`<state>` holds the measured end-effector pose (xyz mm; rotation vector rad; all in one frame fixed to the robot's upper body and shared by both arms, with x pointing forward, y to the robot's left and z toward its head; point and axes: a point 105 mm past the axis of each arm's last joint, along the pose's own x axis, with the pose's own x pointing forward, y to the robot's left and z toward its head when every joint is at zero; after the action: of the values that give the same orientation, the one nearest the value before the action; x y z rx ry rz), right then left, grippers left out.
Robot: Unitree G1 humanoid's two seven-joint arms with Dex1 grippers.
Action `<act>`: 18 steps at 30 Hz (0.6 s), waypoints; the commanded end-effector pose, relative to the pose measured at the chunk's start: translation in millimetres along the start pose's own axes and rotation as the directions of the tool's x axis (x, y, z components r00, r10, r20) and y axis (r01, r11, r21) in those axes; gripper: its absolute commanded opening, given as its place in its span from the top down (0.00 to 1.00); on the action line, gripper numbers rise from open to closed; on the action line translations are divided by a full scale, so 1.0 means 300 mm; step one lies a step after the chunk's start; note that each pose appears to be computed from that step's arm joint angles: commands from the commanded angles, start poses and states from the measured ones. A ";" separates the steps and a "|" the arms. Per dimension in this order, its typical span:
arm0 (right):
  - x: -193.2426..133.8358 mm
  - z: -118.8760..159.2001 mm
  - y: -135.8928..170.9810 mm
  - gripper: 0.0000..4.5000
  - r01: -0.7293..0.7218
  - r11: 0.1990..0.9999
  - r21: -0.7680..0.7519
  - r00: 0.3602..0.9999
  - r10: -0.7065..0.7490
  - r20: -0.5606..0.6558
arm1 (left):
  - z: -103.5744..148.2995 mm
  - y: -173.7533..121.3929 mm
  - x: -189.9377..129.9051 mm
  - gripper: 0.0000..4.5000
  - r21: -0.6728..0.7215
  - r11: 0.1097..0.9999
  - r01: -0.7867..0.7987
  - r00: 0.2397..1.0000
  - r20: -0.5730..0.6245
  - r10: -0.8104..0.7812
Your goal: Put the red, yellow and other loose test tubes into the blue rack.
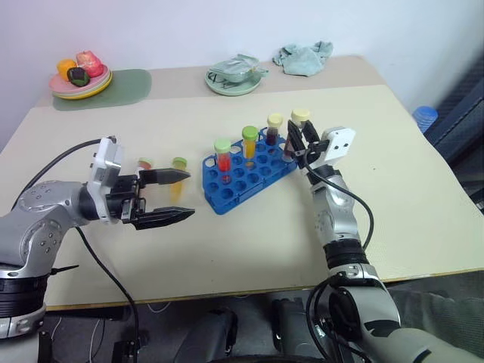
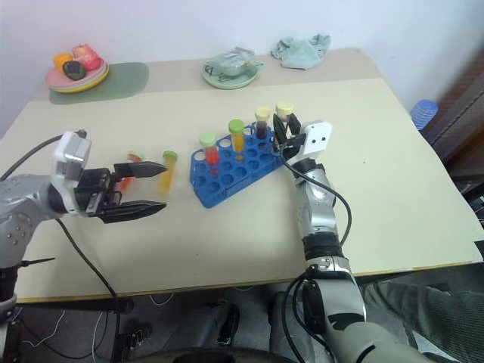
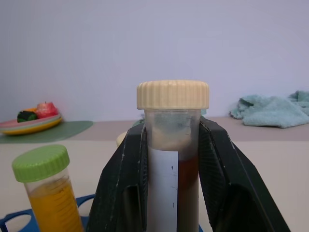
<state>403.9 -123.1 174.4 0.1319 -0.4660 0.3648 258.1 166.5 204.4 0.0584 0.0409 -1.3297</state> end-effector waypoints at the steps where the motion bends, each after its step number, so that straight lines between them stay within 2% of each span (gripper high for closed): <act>1: 0.001 -0.008 0.005 0.82 -0.001 1.000 0.006 1.000 0.001 0.018 | 0.031 -0.007 0.000 0.00 0.034 0.999 -0.006 1.000 0.022 0.005; 9: -0.024 -0.070 -0.018 0.82 0.034 0.998 -0.045 0.999 -0.034 -0.008 | 0.026 -0.001 0.015 0.00 0.033 0.999 -0.033 0.998 0.054 0.031; 13: -0.046 -0.066 -0.023 0.40 0.036 0.996 -0.083 0.999 -0.034 0.025 | 0.034 0.038 0.003 0.00 0.012 0.991 -0.134 0.985 0.113 0.132; 15: -0.052 -0.048 -0.039 0.19 0.060 0.983 -0.171 0.998 -0.054 0.039 | 0.045 0.069 -0.011 0.00 -0.031 0.979 -0.203 0.965 0.163 0.206; 18: -0.062 -0.013 -0.025 0.19 -0.003 0.971 -0.238 0.999 0.015 0.049 | 0.060 0.106 -0.032 0.00 -0.063 0.952 -0.299 0.928 0.213 0.306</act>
<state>399.1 -134.9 146.4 -0.0533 -0.4924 0.2924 283.0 172.0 208.5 -0.0946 -0.0651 -1.0903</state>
